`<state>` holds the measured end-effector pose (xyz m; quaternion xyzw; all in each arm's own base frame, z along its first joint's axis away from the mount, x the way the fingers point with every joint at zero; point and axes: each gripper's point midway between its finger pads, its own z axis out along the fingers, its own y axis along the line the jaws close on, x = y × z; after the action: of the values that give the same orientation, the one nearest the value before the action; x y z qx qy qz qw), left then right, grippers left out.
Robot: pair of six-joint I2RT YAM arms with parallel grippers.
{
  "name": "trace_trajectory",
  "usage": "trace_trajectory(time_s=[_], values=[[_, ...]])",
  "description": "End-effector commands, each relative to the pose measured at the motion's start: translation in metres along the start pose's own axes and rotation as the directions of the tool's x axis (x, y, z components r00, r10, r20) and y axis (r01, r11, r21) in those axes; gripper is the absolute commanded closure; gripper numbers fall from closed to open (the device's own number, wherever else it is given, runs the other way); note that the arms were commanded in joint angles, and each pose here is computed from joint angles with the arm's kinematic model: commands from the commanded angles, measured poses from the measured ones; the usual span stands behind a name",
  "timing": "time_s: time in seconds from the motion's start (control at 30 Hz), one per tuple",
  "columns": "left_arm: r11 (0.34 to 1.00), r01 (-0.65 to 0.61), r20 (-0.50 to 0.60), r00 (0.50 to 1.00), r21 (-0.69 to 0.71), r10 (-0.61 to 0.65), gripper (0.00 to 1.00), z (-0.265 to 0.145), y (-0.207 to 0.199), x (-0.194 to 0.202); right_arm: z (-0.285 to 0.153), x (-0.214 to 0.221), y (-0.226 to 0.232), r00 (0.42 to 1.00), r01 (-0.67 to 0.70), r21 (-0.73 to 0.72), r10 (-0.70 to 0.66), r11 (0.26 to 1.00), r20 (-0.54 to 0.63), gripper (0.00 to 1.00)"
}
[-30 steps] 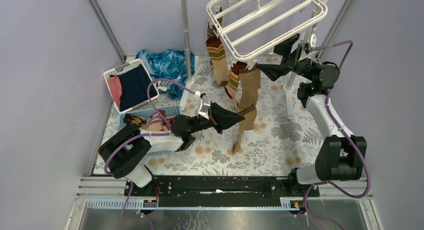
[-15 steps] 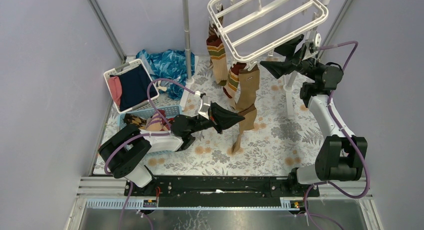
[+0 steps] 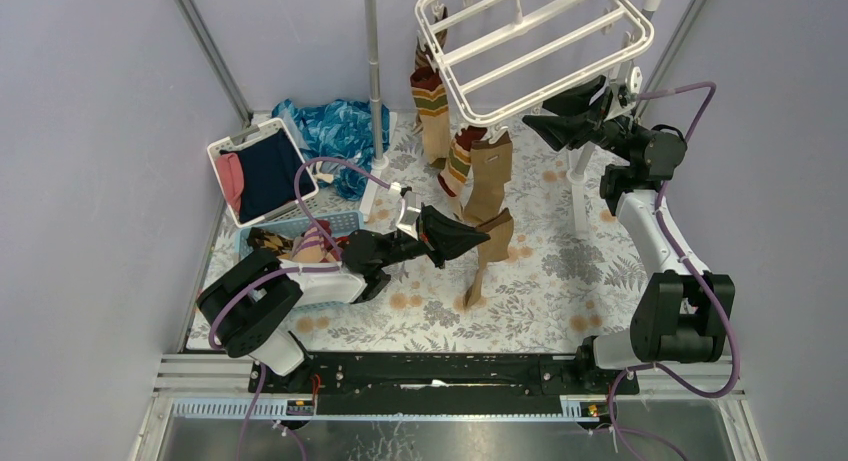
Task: Clip the socks to the hanger
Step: Open the clamp at the hanger.
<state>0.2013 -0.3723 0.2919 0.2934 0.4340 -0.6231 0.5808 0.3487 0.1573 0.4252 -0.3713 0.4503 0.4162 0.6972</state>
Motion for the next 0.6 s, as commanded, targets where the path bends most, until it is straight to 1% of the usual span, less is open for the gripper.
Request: trace_trajectory(time_s=[0.0,0.07,0.27,0.57], values=[[0.998,-0.049,0.057,0.997,0.042,0.047,1.00,0.002,-0.010,-0.018,0.003,-0.023,0.005,0.997,0.078,-0.016,-0.078,0.997,0.028,0.51],[0.998,-0.047,0.058,0.997,0.043,0.045,1.00,0.002,-0.010,-0.018,0.003,-0.022,0.004,0.997,0.074,-0.015,-0.074,0.997,0.026,0.57],[0.998,-0.049,0.059,0.997,0.044,0.046,1.00,0.003,-0.010,-0.019,0.003,-0.021,0.004,0.998,0.066,-0.012,-0.065,0.998,0.021,0.71],[0.997,-0.063,0.073,0.996,0.036,0.060,1.00,0.014,-0.004,-0.026,0.003,-0.024,0.007,1.000,0.025,-0.006,-0.025,1.000,0.017,0.81]])
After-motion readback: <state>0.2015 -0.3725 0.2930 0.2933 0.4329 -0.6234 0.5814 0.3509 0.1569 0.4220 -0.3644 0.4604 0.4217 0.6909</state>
